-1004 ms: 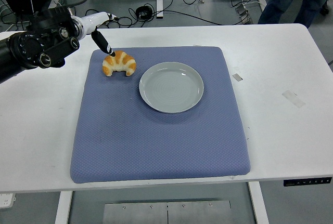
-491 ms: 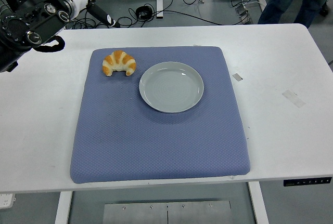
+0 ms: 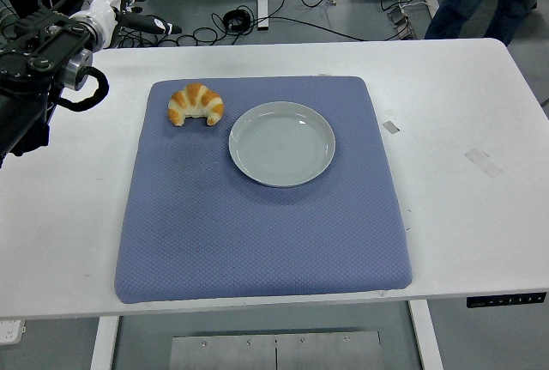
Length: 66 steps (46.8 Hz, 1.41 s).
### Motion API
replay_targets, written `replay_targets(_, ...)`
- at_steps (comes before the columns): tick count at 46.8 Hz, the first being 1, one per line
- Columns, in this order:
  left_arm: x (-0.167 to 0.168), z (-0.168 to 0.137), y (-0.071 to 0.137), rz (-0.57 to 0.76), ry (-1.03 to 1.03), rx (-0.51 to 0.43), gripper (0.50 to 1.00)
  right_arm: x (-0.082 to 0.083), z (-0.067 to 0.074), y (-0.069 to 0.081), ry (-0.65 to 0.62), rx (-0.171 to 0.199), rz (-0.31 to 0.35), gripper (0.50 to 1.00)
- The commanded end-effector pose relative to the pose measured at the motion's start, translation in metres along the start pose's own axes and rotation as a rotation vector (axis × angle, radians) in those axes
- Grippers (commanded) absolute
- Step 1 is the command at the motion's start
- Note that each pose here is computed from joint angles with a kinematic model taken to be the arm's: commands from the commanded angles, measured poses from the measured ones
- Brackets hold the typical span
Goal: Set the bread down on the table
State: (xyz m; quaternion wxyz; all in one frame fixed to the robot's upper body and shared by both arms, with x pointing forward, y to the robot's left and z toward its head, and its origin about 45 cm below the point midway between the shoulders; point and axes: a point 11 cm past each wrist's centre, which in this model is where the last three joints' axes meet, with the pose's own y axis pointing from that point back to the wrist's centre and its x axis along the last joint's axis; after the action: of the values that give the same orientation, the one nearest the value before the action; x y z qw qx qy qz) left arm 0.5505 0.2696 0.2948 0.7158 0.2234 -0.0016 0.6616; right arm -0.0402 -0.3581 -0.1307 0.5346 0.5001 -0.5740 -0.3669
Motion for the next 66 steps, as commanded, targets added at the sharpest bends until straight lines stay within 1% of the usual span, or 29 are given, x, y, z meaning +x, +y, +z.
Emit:
replay_targets(1,0.002,-0.002,0.0,-0.001,0.107,0.001,0.977,0.0,0.0,0.0,-0.001,0.0,0.0,1.0)
replay_targets(7,0.006,-0.009,0.001,-0.003,0.243,0.017,0.977,0.0,0.0,0.0,0.0,0.0,0.0,1.0)
replay_targets(15,0.003,-0.021,0.0,0.001,0.328,0.029,0.977,0.0,0.0,0.0,0.0,0.0,0.0,1.0)
replay_targets(25,0.005,-0.026,0.001,-0.016,0.514,0.013,0.977,0.0,0.0,0.0,0.0,0.0,0.0,1.0)
replay_targets(29,0.002,-0.026,0.001,-0.049,0.529,0.002,0.977,0.0,0.0,0.0,-0.001,0.0,0.0,1.0)
replay_targets(35,-0.002,-0.036,0.002,-0.095,0.597,-0.018,0.977,0.0,0.0,0.0,-0.001,0.0,0.0,1.0)
replay_targets(44,0.001,-0.042,0.003,-0.083,0.657,-0.051,0.977,0.0,0.0,0.0,0.0,0.0,0.0,1.0)
replay_targets(50,0.002,-0.038,0.002,-0.083,0.679,-0.068,0.977,0.0,0.0,0.0,-0.001,0.0,0.0,1.0)
replay_targets(66,-0.005,-0.034,0.002,-0.093,0.674,-0.07,0.977,0.0,0.0,0.0,0.0,0.0,0.0,1.0)
